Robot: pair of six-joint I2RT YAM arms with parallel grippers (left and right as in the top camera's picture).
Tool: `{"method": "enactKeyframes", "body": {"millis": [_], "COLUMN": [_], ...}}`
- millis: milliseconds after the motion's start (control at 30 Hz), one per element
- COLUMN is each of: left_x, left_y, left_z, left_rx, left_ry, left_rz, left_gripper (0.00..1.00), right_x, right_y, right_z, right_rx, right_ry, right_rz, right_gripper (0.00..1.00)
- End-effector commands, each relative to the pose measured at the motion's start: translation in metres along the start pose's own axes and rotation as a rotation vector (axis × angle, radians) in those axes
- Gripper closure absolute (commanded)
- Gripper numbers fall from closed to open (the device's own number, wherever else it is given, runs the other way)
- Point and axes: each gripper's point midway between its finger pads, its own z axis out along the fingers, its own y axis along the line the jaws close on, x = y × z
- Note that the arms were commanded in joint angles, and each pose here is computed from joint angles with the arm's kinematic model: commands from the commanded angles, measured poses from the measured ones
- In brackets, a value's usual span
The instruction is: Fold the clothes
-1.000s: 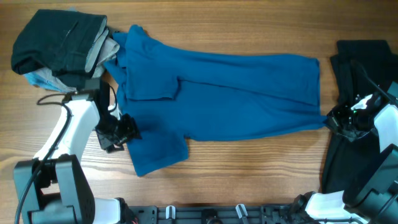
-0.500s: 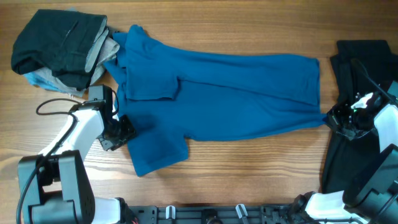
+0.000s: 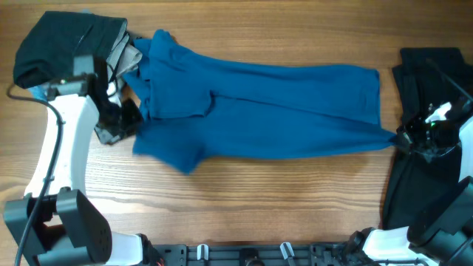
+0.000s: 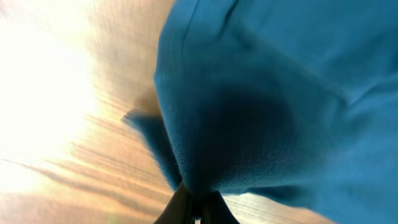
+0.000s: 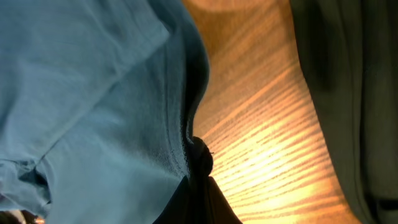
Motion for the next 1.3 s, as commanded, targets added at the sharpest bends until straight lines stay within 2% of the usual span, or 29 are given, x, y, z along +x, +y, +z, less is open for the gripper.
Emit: {"method": "enactKeyframes", "body": {"millis": [0, 133, 233, 300, 467, 567, 867, 1000, 1033, 1067, 1100, 1133, 1200, 1267], "left_x": [-0.033, -0.066, -0.087, -0.093, -0.110, -0.121, -0.160, -0.168, -0.169, -0.172, -0.174, -0.176, -0.179, -0.176], "left_y": [-0.008, -0.048, -0.073, -0.084, -0.080, -0.085, -0.112, -0.123, -0.127, -0.131, -0.132, -0.133, -0.132, -0.127], "left_z": [-0.027, -0.037, -0.045, -0.044, -0.025, -0.019, 0.011, 0.030, 0.033, 0.035, 0.035, 0.033, 0.028, 0.021], "left_rx": [0.011, 0.188, 0.239, 0.236, 0.129, 0.137, 0.214, 0.264, 0.286, 0.308, 0.311, 0.315, 0.318, 0.315], "left_ry": [-0.143, -0.276, -0.387, -0.423, -0.466, -0.488, -0.571, -0.566, -0.563, -0.569, -0.580, -0.588, -0.603, -0.592], "left_rz": [0.036, 0.090, 0.144, 0.208, 0.211, 0.213, 0.241, 0.257, 0.265, 0.273, 0.275, 0.276, 0.273, 0.272], "left_gripper": [0.96, 0.96, 0.96, 0.96, 0.96, 0.96, 0.96, 0.95, 0.92, 0.72, 0.49, 0.41, 0.23, 0.18], "right_x": [-0.015, -0.035, -0.050, -0.056, -0.080, -0.097, -0.132, -0.138, -0.139, -0.140, -0.138, -0.135, -0.133, -0.126], "right_y": [0.011, 0.029, 0.040, 0.051, 0.096, 0.101, 0.105, 0.106, 0.106, 0.108, 0.110, 0.111, 0.108, 0.104], "right_z": [-0.011, -0.013, -0.015, -0.014, -0.013, -0.001, 0.064, 0.069, 0.068, 0.067, 0.067, 0.066, 0.063, 0.056], "right_rx": [-0.030, -0.118, -0.146, -0.162, -0.212, -0.180, -0.227, -0.233, -0.236, -0.238, -0.246, -0.258, -0.264, -0.269], "right_ry": [-0.072, -0.146, -0.209, -0.238, -0.372, -0.427, -0.396, -0.411, -0.416, -0.422, -0.417, -0.406, -0.391, -0.368], "right_rz": [-0.059, -0.032, -0.034, -0.063, -0.197, -0.167, -0.116, -0.131, -0.133, -0.151, -0.186, -0.212, -0.206, -0.200], "right_gripper": [0.96, 0.96, 0.96, 0.96, 0.95, 0.95, 0.96, 0.94, 0.82, 0.37, 0.23, 0.19, 0.19, 0.20]}}
